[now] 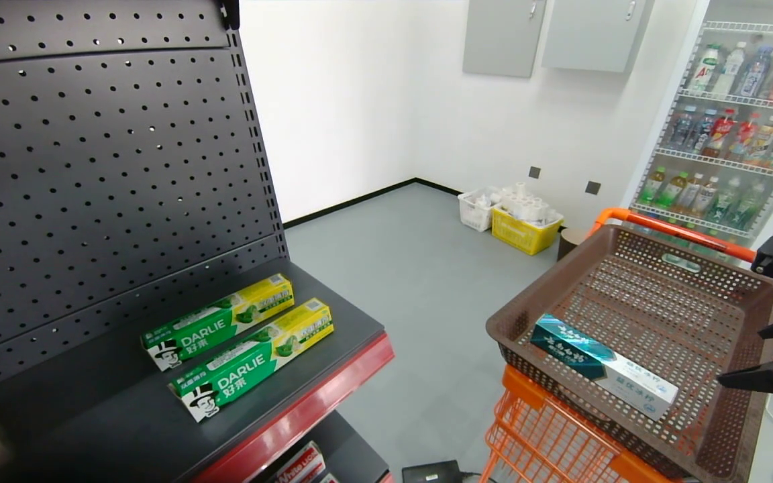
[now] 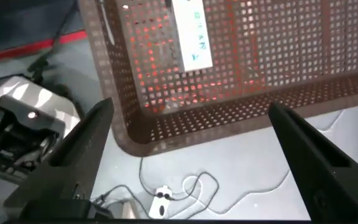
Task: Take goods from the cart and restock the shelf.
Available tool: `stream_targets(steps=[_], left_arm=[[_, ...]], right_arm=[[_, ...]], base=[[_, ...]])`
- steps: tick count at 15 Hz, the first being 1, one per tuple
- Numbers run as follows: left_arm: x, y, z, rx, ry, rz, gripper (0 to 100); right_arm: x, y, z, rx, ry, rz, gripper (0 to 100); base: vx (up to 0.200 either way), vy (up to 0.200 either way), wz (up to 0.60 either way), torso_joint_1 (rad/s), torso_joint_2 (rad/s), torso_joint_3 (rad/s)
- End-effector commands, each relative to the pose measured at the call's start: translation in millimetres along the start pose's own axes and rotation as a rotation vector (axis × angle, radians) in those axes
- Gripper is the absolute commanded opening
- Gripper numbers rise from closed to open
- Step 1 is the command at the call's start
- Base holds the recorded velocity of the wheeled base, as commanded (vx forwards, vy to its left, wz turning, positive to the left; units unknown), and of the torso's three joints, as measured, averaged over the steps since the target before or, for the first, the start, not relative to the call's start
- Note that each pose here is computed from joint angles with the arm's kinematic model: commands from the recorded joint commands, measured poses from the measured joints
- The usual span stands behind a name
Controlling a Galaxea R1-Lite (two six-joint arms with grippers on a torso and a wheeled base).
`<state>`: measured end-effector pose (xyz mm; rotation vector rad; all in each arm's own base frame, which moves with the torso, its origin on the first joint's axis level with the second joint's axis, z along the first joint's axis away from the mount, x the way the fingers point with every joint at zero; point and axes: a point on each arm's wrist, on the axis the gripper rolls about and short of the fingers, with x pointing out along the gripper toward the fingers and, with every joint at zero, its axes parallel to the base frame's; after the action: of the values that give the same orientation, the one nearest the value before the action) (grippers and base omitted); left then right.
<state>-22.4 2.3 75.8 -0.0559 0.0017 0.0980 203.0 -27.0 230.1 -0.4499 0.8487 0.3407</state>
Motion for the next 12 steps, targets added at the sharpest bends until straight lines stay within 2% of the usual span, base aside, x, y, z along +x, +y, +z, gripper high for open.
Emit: stream_targets(steps=[1,2,12], left_arm=[[0,0.0,0.0,0.000,0.002,0.000,100],[0,0.0,0.0,-0.001,0.000,0.000,100],[0,0.0,0.0,-0.001,0.000,0.000,100]], right_arm=[[3,4,-3,-0.002,-0.018,0.029,100],[6,4,-1,-0.001,-0.063,0.096,100],[59,-18,21,-0.026,0.012,0.173,100]], base=[[0.000,0.000,0.00,0.000,0.00,0.000],[0.000,0.000,0.00,0.000,0.00,0.000],[0.000,0.000,0.00,0.000,0.00,0.000]])
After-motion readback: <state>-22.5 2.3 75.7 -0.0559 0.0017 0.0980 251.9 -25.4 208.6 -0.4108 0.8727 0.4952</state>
